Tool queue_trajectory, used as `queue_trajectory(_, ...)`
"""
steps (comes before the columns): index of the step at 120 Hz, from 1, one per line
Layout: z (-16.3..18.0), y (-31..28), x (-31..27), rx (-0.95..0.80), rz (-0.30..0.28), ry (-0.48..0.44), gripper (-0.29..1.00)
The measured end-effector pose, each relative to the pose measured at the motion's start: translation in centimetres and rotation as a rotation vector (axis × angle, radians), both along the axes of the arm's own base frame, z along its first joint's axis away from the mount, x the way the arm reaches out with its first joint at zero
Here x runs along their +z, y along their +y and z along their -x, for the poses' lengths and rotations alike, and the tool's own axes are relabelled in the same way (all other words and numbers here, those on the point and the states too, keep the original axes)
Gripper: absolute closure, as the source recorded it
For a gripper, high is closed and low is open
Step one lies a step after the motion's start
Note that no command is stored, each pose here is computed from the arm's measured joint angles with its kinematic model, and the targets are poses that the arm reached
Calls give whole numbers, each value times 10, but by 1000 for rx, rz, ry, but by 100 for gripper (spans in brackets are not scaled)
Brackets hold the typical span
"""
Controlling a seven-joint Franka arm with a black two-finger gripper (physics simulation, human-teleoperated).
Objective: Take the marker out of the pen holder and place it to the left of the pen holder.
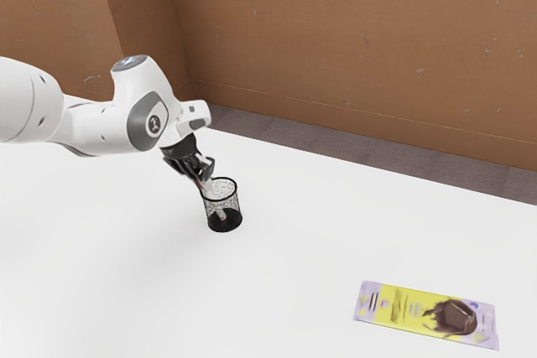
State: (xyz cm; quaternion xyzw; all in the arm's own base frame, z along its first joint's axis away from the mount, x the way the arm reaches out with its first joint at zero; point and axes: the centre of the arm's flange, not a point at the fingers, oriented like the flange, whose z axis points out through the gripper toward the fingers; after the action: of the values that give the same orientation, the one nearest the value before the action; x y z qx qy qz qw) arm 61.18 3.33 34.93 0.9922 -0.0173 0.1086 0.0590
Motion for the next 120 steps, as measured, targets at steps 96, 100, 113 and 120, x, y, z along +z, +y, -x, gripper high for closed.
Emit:
queue_trajectory(96,-45,116,44,197,10,-234,77)
queue_trajectory(100,-43,132,40,213,7,-248,77)
queue_trajectory(113,-42,168,3,237,5,-254,77)
queue_trajectory(120,-43,175,-7,222,-4,-263,77)
